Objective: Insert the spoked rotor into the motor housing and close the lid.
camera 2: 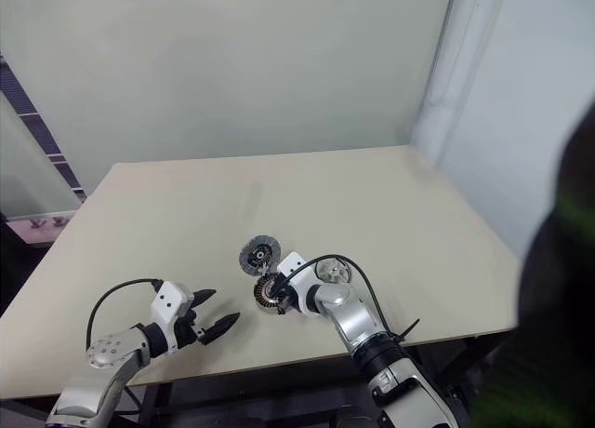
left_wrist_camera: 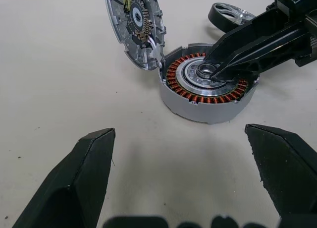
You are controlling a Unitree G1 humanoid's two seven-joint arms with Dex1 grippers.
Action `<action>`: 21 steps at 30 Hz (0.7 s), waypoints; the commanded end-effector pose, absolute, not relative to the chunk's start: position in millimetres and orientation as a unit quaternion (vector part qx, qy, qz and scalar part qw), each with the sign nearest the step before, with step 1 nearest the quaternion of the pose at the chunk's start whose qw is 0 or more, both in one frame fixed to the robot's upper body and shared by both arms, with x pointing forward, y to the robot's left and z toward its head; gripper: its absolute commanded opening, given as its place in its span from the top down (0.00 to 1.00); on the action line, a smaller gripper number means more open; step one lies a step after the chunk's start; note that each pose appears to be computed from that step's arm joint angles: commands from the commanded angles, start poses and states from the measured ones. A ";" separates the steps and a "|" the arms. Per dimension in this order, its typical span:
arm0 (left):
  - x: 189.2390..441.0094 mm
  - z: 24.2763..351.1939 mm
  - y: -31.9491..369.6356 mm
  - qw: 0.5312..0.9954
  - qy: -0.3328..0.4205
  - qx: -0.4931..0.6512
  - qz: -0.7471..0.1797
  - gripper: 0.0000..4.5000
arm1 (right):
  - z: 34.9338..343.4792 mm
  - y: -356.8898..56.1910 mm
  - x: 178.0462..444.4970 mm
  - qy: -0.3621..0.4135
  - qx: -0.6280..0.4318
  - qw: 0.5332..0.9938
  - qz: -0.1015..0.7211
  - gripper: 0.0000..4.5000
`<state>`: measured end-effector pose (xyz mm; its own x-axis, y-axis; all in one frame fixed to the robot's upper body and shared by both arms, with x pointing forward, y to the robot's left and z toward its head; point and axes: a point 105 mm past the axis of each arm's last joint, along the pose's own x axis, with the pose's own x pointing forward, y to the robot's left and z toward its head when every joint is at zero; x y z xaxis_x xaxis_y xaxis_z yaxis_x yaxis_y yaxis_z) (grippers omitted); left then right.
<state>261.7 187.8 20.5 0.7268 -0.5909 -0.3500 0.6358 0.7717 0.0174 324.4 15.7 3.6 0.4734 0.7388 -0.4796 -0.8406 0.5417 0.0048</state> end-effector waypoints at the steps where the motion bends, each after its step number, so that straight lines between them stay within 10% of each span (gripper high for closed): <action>1: 268.3 35.2 187.4 0.930 0.135 0.083 -0.332 0.00 | 1.5 17.5 322.6 0.223 -0.123 0.848 0.465 0.75; 9: 269.5 35.0 187.5 0.930 0.135 0.083 -0.332 0.00 | 10.9 19.6 325.1 0.210 -0.105 0.854 0.465 0.13; 13: 270.1 35.0 187.4 0.930 0.134 0.083 -0.332 0.00 | 19.5 20.7 324.5 0.200 -0.094 0.854 0.472 0.13; 21: 271.2 35.3 187.0 0.930 0.133 0.084 -0.333 0.00 | 27.3 20.7 329.7 0.176 -0.086 0.868 0.456 0.66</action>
<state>265.0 186.8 24.2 0.7299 -0.5952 -0.3362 0.6400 0.7678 0.0300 321.7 16.2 8.3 0.4805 0.7479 -0.4581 -0.8297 0.5569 0.0390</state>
